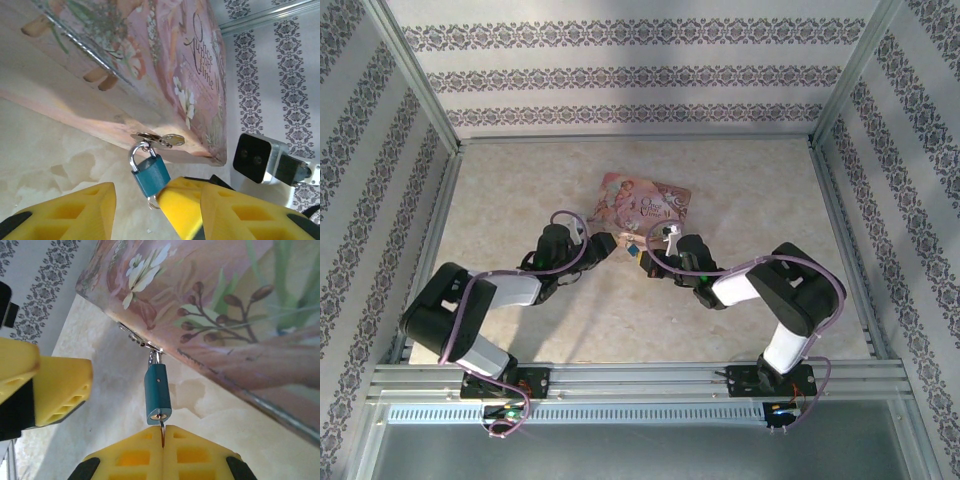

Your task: Unlock a padlock with a key

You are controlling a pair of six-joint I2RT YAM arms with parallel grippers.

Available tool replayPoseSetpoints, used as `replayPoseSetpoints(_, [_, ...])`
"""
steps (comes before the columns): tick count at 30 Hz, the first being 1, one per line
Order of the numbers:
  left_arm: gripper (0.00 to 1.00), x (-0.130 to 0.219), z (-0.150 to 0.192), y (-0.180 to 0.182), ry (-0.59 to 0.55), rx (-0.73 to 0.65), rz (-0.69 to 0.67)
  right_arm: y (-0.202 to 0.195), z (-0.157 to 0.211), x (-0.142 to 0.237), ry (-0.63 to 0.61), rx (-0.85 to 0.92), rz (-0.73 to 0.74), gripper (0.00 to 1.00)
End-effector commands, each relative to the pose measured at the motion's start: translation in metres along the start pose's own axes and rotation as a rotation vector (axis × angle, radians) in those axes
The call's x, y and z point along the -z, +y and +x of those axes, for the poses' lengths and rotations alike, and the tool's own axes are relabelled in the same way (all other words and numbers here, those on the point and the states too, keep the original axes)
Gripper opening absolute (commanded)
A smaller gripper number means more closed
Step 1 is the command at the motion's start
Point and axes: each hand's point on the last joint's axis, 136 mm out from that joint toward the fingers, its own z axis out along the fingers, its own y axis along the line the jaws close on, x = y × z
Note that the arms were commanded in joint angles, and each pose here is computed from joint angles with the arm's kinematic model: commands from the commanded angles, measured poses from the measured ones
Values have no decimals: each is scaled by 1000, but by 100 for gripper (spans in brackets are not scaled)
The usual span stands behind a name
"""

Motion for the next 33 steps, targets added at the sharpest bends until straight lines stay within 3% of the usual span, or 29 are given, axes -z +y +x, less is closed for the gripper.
replayPoseSetpoints(1, [48, -3, 0, -15, -6, 4, 73, 28, -20, 3, -28, -38, -70, 0])
replayPoseSetpoints(20, [47, -32, 27, -3, 36, 93, 96, 31, -12, 0, 26, -82, -42, 0])
replayPoseSetpoints(33, [40, -41, 27, 0, 4, 139, 135, 40, -12, -1, 35, -120, -64, 0])
